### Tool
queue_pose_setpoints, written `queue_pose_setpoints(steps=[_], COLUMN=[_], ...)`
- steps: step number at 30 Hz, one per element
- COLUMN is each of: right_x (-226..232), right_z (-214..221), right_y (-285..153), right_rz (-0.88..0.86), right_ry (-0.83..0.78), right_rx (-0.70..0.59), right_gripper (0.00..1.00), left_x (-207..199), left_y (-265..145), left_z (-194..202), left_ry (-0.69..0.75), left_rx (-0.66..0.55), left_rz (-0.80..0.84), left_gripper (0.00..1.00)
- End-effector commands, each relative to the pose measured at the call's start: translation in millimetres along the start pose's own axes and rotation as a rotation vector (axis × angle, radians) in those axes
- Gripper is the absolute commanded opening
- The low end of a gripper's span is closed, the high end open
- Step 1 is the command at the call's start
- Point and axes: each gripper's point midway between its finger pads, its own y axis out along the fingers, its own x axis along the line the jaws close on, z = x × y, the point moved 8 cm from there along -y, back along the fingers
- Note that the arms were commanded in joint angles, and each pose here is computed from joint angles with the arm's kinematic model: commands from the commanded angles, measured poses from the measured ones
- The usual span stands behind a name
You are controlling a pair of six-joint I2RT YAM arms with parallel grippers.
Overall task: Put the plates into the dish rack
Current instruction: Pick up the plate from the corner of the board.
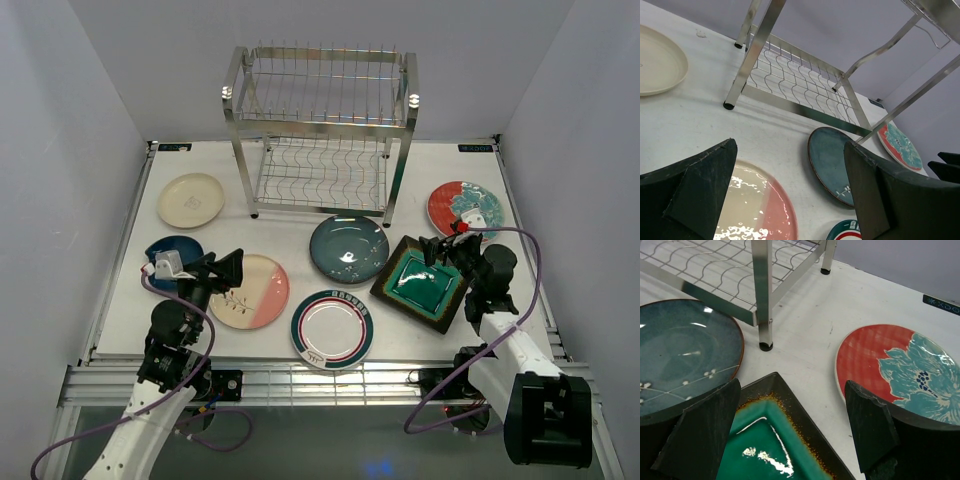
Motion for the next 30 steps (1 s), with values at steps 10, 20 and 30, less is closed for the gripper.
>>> queue_pose_setpoints(steps=[10,20,30], right_x=[-35.0,-63.7,-75.6], right_z=[-9.6,18.3,37.4], right_y=[19.5,50.7,74.7], right_rz=[0.094,0.096,0.073], right_ry=[-0.200,-0.400,-0.437], right_rx=[0.159,0.328,0.393], right_gripper=[0.90,0.91,0.97], left_x=[7.7,9.0,9.2], left_y=[-1.8,-1.3,-3.2], left_z=[8.0,9.6,8.3], left_ry=[-0.090,-0.079,-0.081], left_rx=[-0.012,-0.001,-0.013], left_rz=[-0.063,-0.072,-0.070], left_gripper=[0.98,0.98,0.98])
